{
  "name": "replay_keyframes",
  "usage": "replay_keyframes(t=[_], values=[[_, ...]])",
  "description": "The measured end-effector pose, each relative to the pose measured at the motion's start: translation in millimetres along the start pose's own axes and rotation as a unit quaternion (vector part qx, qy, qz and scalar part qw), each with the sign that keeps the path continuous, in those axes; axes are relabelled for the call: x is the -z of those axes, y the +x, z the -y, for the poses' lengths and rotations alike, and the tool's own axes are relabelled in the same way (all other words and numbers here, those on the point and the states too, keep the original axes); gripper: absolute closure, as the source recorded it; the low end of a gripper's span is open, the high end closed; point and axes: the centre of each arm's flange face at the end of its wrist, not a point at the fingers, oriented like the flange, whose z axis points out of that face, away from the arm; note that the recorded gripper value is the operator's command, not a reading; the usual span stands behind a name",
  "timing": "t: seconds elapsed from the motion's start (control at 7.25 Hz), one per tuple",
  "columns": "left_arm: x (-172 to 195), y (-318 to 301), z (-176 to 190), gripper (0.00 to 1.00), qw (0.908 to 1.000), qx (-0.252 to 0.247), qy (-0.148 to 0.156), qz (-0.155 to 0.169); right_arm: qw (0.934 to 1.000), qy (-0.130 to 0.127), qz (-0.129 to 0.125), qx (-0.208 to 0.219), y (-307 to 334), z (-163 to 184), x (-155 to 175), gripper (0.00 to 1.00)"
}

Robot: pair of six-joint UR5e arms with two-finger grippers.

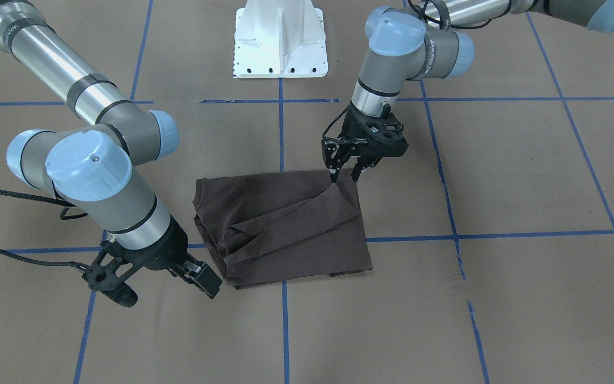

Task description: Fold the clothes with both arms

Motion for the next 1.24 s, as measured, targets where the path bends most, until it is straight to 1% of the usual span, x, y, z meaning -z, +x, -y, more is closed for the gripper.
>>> replay_keyframes(t=[0.14, 0.41, 0.69, 0.97, 1.1, 1.24], values=[[-9, 3, -19, 1.00, 0.9992, -0.035, -0.005, 0.018, 1.0000, 0.000, 0.000, -0.001, 0, 0, 0, 0.04], [-28, 4, -31, 1.00, 0.9977, -0.057, -0.011, 0.033, 1.0000, 0.000, -0.001, 0.000, 3, 0, -1, 0.04], [-55, 2, -26, 1.00, 0.9975, -0.065, -0.005, 0.028, 1.0000, 0.000, -0.003, 0.000, 8, 2, -3, 0.04], [-74, 2, -4, 1.00, 0.9980, -0.059, 0.008, 0.024, 1.0000, 0.000, -0.004, 0.000, 15, 2, -2, 0.04], [-88, 2, 21, 1.00, 0.9983, -0.050, 0.024, 0.018, 1.0000, -0.001, -0.004, 0.000, 21, 1, -1, 0.04], [-104, 4, 61, 1.00, 0.9982, -0.039, 0.047, 0.001, 1.0000, -0.001, -0.003, 0.001, 29, 0, 2, 0.04]])
